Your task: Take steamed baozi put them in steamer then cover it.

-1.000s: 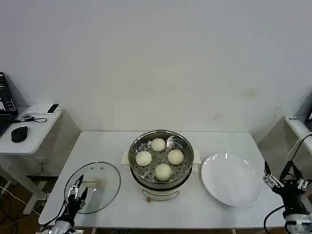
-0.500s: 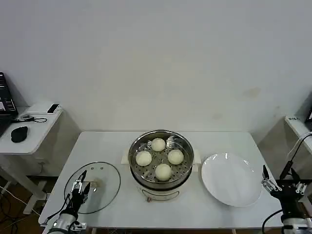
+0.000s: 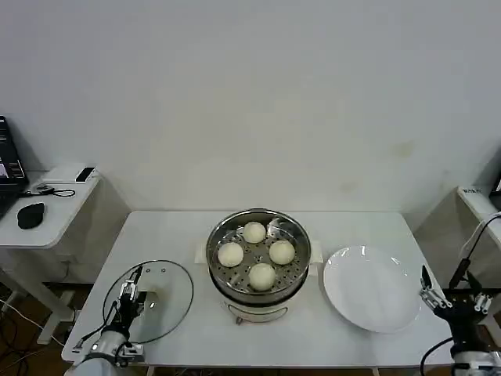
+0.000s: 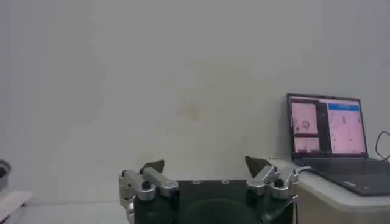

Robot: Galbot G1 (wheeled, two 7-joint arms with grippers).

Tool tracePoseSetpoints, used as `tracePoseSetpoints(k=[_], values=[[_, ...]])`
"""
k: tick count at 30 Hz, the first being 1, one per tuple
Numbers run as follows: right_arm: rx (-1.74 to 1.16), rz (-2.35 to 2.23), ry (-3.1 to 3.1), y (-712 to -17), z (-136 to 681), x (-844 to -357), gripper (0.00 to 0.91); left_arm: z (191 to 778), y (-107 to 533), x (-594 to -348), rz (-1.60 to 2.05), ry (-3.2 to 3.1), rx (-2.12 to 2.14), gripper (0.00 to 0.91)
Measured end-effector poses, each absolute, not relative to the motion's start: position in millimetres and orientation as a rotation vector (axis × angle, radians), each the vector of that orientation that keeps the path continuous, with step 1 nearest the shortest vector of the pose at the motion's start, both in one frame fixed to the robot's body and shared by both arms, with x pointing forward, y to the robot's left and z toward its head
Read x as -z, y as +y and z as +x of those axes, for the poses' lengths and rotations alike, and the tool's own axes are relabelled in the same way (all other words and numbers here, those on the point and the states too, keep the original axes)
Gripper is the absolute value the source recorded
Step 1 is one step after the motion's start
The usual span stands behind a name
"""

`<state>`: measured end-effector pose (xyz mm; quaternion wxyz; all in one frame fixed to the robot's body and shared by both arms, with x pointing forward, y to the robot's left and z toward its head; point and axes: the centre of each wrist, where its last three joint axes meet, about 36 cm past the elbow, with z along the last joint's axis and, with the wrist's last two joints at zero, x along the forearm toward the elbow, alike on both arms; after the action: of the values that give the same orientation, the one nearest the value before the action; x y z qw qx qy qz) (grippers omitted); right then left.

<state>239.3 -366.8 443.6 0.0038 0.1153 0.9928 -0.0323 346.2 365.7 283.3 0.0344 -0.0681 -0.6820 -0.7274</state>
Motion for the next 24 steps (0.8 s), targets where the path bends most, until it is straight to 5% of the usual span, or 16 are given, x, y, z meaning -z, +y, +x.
tracePoseSetpoints(k=[24], values=[[0.076,0.3,3.108,-356.8,242.0,-450.7,0.907,342.7,367.9,-281.9,-0.169,-2.155,2.248,0.0]])
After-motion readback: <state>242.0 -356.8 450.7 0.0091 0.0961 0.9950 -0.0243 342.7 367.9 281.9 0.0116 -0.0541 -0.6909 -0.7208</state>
